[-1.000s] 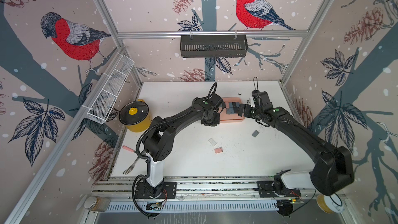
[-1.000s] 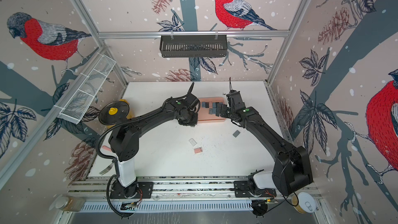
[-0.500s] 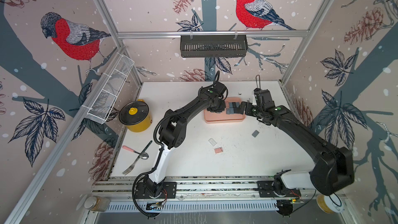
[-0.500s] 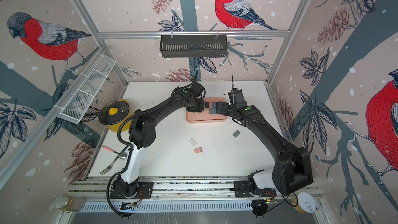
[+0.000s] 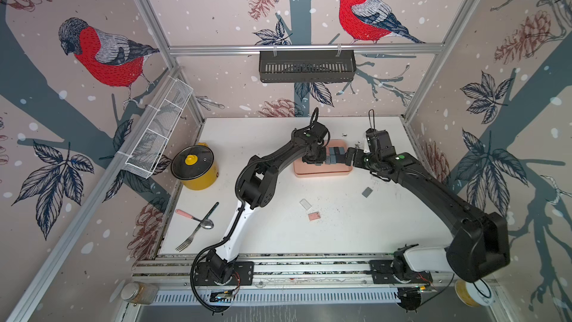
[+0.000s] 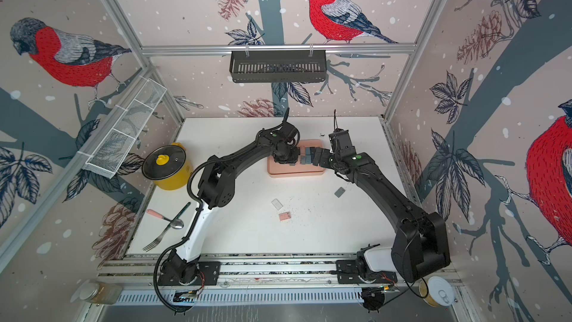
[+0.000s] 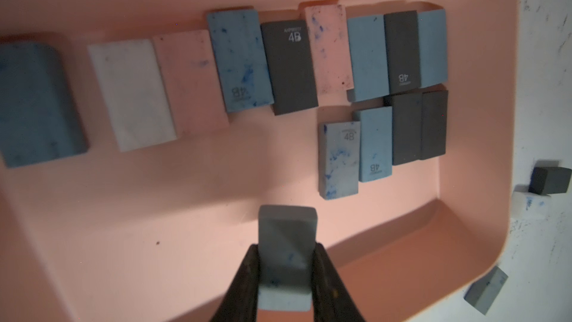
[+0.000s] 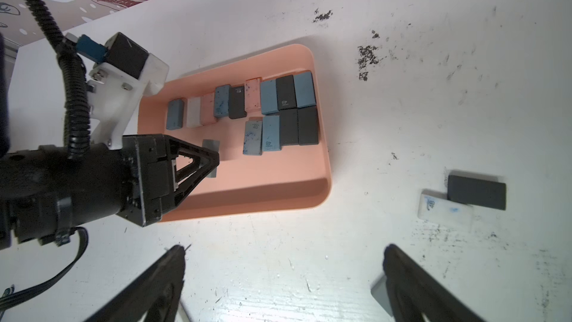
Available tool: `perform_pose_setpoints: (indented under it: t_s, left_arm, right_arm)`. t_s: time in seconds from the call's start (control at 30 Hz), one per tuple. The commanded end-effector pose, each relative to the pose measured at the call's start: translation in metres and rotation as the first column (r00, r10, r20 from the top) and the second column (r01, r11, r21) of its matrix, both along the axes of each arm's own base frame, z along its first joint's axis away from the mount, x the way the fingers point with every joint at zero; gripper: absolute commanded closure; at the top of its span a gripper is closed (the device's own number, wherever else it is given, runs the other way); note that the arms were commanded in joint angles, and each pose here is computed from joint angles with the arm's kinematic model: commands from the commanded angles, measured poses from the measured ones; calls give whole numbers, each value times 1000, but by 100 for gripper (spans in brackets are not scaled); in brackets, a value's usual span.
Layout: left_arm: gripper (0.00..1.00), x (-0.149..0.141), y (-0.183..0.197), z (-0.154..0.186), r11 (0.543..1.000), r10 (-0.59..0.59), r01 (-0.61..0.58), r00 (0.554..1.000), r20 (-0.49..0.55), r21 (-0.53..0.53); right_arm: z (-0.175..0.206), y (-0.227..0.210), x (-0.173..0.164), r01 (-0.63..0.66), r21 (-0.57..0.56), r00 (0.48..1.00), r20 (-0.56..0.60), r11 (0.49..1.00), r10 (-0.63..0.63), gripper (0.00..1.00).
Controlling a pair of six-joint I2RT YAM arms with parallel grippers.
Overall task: Put the eraser in the storage box
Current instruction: Place the eraser in the storage box.
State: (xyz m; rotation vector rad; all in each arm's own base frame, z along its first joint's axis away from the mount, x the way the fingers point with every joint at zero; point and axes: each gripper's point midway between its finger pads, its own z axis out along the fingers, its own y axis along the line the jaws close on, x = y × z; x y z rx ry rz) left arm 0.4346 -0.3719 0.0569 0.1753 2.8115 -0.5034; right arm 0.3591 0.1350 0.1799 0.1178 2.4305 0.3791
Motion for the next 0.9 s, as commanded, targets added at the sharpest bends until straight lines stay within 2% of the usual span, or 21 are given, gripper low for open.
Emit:
perform_pose_setpoints:
  t_s: [0.0, 0.87]
  left_arm:
    - [71, 8, -6, -1, 1000, 14, -14, 1000, 9, -25]
    - [69, 23, -13, -23, 999, 39, -38, 999, 21, -36]
  right_arm:
    - [3, -1, 0, 13, 11, 1000, 5, 1000, -14, 1]
    - [0, -3, -7, 21, 17, 1000, 0, 1000, -21, 1]
